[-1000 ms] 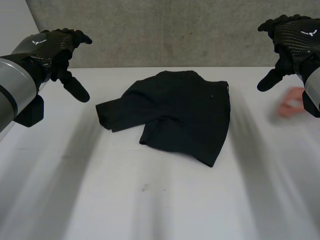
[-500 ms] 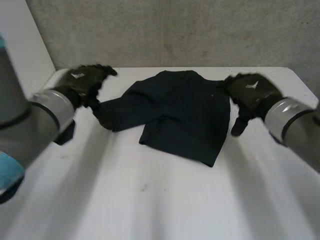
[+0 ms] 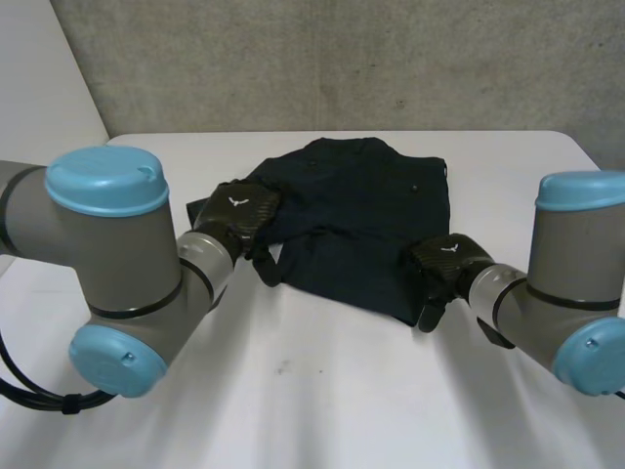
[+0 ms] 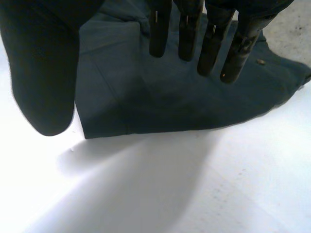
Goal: Fold the shorts.
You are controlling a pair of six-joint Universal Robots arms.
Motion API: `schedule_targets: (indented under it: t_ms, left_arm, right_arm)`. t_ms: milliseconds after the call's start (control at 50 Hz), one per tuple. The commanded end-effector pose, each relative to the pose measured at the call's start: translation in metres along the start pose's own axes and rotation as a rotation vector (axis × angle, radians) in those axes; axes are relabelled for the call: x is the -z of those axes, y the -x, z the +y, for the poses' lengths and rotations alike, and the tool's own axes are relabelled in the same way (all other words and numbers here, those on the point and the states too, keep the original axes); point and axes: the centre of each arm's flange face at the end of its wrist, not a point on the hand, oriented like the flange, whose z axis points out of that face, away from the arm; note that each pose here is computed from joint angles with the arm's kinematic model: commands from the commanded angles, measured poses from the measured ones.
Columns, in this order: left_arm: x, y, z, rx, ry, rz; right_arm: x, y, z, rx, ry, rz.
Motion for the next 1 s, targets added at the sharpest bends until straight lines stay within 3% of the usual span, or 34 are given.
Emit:
schedule_targets:
  t_ms: [20, 180, 420, 580, 820, 920, 1000]
  left_arm:
    - [0.005, 0.008, -0.007, 0.006, -0.016, -0.020]
    - [0.007, 0.008, -0.008, 0.004, -0.020, -0.020]
    - [0.011, 0.013, -0.017, 0.005, -0.046, -0.039]
    - [0.026, 0.037, -0.049, 0.017, -0.129, -0.133]
    - [0.066, 0.083, -0.099, 0.029, -0.287, -0.269]
    - [0.073, 0.091, -0.102, 0.031, -0.303, -0.295]
    - [0.073, 0.089, -0.096, 0.031, -0.284, -0.290]
  right_arm:
    - [-0.023, 0.000, 0.014, -0.012, -0.030, 0.005]
    - [-0.037, 0.002, 0.025, -0.020, -0.011, -0.002]
    - [-0.030, 0.007, -0.004, -0.001, -0.144, 0.004]
    - [-0.007, 0.062, -0.031, -0.009, -0.233, -0.120]
    - [0.028, 0.193, -0.051, -0.130, -0.344, -0.505]
    - [0.023, 0.221, -0.044, -0.158, -0.357, -0.604]
    - [0.019, 0.222, -0.042, -0.126, -0.337, -0.587]
